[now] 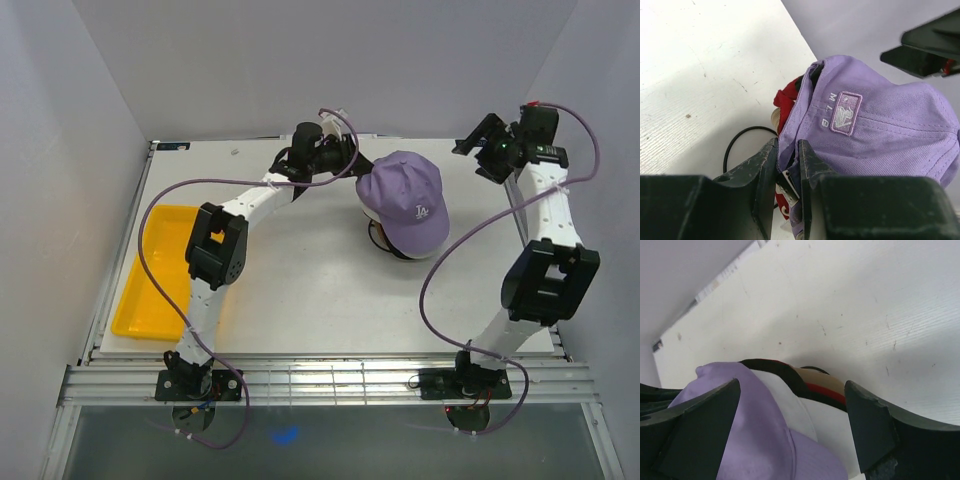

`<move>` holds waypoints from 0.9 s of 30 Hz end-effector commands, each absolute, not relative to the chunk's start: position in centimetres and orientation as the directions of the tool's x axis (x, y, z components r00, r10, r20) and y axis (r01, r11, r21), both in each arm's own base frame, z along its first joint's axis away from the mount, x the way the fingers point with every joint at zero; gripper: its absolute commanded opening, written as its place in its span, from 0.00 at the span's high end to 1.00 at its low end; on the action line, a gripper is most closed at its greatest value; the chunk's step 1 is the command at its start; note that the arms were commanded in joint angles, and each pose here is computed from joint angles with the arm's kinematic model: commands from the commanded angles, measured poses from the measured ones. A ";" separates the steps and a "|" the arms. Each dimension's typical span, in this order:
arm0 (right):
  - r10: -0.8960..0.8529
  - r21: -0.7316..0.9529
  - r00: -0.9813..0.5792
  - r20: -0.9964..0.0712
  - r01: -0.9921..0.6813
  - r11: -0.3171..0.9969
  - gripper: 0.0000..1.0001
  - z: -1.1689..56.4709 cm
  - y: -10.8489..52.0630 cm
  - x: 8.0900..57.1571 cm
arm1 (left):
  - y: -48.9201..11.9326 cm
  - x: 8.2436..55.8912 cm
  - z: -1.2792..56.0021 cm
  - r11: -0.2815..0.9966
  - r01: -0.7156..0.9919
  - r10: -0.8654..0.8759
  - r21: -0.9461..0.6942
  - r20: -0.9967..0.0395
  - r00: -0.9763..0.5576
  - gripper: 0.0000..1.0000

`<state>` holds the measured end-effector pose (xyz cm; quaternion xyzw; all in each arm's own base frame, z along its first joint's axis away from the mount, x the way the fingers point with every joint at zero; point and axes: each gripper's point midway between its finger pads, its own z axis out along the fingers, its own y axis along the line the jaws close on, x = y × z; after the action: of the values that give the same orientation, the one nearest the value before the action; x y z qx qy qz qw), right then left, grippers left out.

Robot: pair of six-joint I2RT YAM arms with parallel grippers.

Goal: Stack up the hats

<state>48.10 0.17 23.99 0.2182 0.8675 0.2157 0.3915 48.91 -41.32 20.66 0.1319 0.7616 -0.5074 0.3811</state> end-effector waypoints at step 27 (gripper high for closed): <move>0.771 0.893 -0.570 -0.284 0.137 0.429 0.18 16.7 6.2 32.6 | -38.0 49.2 23.0 0.586 0.522 -0.237 -0.619 -0.748 -0.620 0.72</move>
<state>31.58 6.13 15.01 0.3181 0.7847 0.4231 0.3227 48.95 -39.75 21.00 0.0974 0.7791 -0.4709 0.4022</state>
